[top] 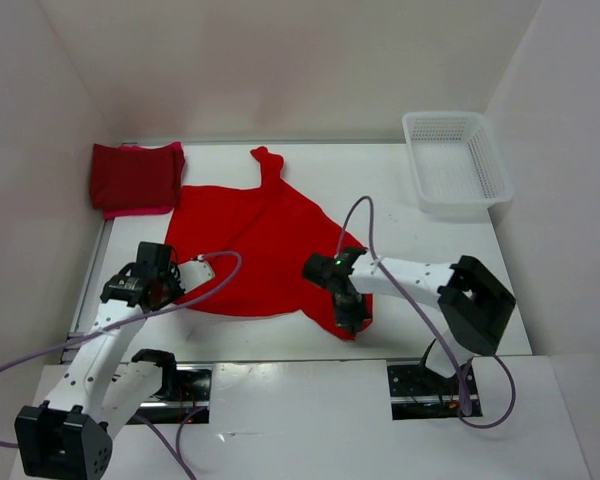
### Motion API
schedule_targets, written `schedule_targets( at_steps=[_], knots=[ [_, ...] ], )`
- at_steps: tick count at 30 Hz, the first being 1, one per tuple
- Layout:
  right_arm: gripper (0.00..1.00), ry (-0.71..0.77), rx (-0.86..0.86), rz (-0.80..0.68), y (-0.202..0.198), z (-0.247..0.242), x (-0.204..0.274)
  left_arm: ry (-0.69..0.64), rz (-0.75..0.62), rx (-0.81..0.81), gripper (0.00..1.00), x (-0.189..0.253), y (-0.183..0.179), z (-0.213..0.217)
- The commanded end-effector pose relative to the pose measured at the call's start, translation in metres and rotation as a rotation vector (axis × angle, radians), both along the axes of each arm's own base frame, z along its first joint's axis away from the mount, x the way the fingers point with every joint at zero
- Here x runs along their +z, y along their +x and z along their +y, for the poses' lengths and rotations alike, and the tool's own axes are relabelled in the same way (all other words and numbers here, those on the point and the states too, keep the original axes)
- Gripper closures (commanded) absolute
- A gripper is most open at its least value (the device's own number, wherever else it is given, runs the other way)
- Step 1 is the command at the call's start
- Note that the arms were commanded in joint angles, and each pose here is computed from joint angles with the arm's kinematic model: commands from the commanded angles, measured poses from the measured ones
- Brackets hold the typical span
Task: Fold and stack the t-shirts
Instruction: Flatten out the tshirt
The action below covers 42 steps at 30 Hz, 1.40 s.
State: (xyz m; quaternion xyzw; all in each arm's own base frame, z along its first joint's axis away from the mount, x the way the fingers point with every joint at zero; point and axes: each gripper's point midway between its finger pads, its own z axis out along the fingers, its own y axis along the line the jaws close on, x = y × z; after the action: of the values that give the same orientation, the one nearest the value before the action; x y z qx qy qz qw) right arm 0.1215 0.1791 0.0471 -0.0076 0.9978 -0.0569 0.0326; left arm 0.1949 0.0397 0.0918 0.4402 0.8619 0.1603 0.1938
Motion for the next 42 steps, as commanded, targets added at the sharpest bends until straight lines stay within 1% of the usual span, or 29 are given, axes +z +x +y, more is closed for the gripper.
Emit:
schedule_targets(
  at_steps=[1,4,9,12,15,16,17,18,19,20,21,22,23,24,25,26,27,28,29,30,31,32,33,35,36,37,38,40,42],
  knots=[
    [1.0,-0.084,0.075,0.055,-0.02,-0.005,-0.008,0.069,0.044,-0.078,1.0,-0.002,-0.016,0.008],
    [1.0,-0.085,0.065,0.065,-0.027,-0.012,-0.004,0.105,0.021,-0.09,1.0,0.001,-0.022,0.013],
    [1.0,-0.023,-0.008,0.048,-0.024,-0.019,0.015,0.161,0.076,-0.117,1.0,-0.015,-0.041,0.022],
    [1.0,0.025,-0.013,0.092,-0.033,-0.012,0.025,0.161,0.071,-0.116,1.0,-0.016,-0.044,0.022],
    [1.0,0.03,0.041,0.142,-0.049,-0.008,0.033,0.165,0.086,-0.126,1.0,-0.016,-0.049,0.023],
    [0.99,0.04,0.059,0.155,-0.052,-0.006,0.037,0.17,0.088,-0.134,1.0,-0.016,-0.048,0.023],
    [0.94,0.051,0.08,0.207,-0.063,-0.003,0.038,0.17,0.089,-0.134,0.99,-0.016,-0.05,0.023],
    [0.69,0.056,0.107,0.235,-0.067,-0.004,0.04,0.17,0.098,-0.135,0.95,-0.016,-0.052,0.024],
    [0.47,0.053,0.114,0.25,-0.07,-0.006,0.041,0.169,0.07,-0.132,0.85,-0.013,-0.051,0.023],
    [0.29,0.07,0.116,0.237,-0.069,-0.004,0.047,0.168,0.053,-0.131,0.69,-0.011,-0.051,0.023],
    [0.05,0.112,0.125,0.184,-0.062,0.001,0.057,0.175,0.03,-0.113,0.34,-0.008,-0.051,0.025],
    [0.0,0.142,0.13,0.148,-0.057,0.005,0.066,0.171,-0.027,-0.085,0.18,0.001,-0.045,0.026],
    [0.0,0.18,0.083,0.106,-0.042,0.006,0.076,0.161,-0.14,-0.053,0.09,0.016,-0.034,0.026],
    [0.0,0.246,0.061,0.002,-0.018,0.016,0.096,0.149,-0.212,-0.036,0.06,0.032,-0.027,0.025],
    [0.0,0.273,0.039,-0.054,0.0,0.02,0.105,0.119,-0.314,0.0,0.04,0.047,-0.014,0.023],
    [0.02,0.31,0.022,-0.111,0.017,0.022,0.113,0.11,-0.367,0.028,0.04,0.057,-0.007,0.024],
    [0.04,0.355,-0.045,-0.202,0.055,0.024,0.117,0.091,-0.41,0.049,0.04,0.065,0.001,0.022],
    [0.1,0.357,-0.076,-0.233,0.072,0.021,0.113,0.061,-0.483,0.093,0.04,0.079,0.017,0.021],
    [0.13,0.359,-0.102,-0.254,0.088,0.018,0.108,0.045,-0.508,0.109,0.04,0.085,0.026,0.02],
    [0.17,0.37,-0.187,-0.297,0.12,0.008,0.099,0.029,-0.526,0.125,0.04,0.09,0.034,0.019],
    [0.26,0.353,-0.23,-0.341,0.138,-0.001,0.094,-0.007,-0.529,0.149,0.04,0.088,0.05,0.014],
    [0.29,0.337,-0.273,-0.369,0.151,-0.012,0.086,-0.03,-0.533,0.156,0.04,0.092,0.06,0.011],
    [0.29,0.332,-0.35,-0.436,0.181,-0.024,0.083,-0.05,-0.522,0.175,0.04,0.089,0.067,0.01],
    [0.29,0.281,-0.426,-0.488,0.205,-0.041,0.075,-0.098,-0.482,0.212,0.04,0.072,0.088,0.007],
    [0.27,0.266,-0.439,-0.504,0.215,-0.044,0.071,-0.106,-0.492,0.218,0.04,0.074,0.095,0.009],
    [0.27,0.24,-0.452,-0.5,0.227,-0.046,0.056,-0.124,-0.483,0.217,0.04,0.068,0.103,0.005],
    [0.27,0.226,-0.456,-0.504,0.235,-0.045,0.054,-0.149,-0.48,0.196,0.04,0.07,0.107,0.0],
    [0.24,0.181,-0.471,-0.454,0.244,-0.053,0.029,-0.154,-0.466,0.205,0.04,0.068,0.109,-0.001],
    [0.17,0.182,-0.447,-0.423,0.243,-0.049,0.017,-0.143,-0.435,0.2,0.04,0.062,0.106,0.0]
  ],
)
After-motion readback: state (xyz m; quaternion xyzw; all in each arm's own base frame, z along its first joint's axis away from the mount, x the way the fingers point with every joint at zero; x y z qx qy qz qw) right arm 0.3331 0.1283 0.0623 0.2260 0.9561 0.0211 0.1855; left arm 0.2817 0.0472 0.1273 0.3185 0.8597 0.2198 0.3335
